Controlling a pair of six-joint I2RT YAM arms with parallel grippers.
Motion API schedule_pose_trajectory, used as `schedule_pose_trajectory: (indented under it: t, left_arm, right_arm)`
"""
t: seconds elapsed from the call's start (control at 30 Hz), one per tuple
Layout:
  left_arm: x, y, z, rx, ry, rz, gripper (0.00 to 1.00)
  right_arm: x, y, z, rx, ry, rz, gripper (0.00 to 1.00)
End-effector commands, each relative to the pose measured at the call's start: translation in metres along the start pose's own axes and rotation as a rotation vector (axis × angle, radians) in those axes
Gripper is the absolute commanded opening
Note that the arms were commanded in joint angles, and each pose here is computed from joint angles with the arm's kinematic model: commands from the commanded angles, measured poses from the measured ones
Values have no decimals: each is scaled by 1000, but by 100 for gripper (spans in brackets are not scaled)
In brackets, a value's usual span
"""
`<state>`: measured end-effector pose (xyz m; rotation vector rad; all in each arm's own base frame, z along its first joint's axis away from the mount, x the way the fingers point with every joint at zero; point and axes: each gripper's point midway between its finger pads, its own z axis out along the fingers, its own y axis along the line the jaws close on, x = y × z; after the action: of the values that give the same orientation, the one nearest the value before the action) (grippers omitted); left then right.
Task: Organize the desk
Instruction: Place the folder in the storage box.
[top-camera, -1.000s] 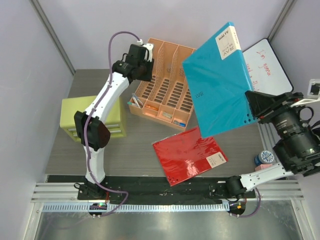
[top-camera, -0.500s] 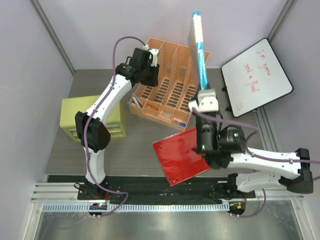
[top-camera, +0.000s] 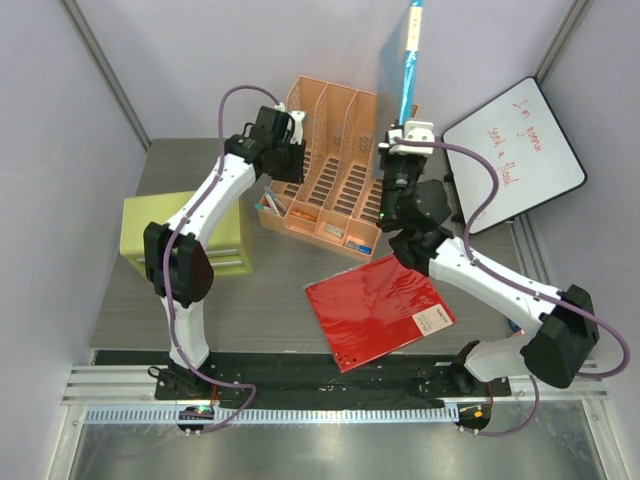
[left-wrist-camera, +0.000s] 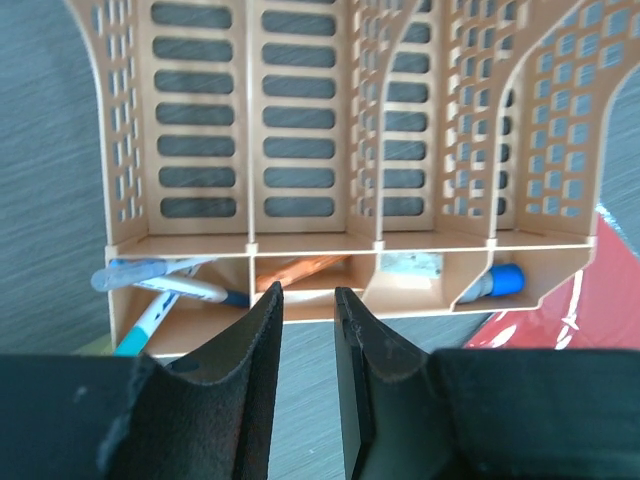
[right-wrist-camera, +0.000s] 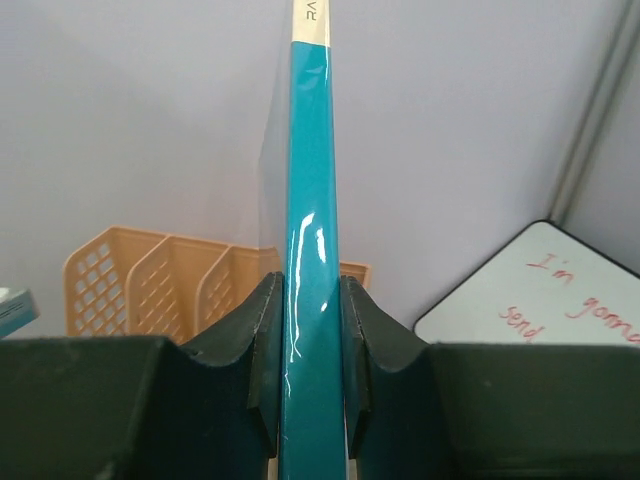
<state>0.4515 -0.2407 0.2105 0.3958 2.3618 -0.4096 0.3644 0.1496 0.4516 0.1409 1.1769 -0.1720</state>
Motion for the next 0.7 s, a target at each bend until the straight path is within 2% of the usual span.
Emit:
schedule_pose_trajectory:
  t: [0.0,0.47,0.67]
  left_arm:
    - [-17,-1,-21,22,-94,21,28]
    - [0,4,-11,25,-77,29,27]
    - [9,7,-3,23,-59,23,27]
  right_arm:
    - [-47,14,3,-66,-137,241,1]
    - [-5,35,-6,-29,-123,108,1]
    - [-26,31,-25,-36,-141,122,1]
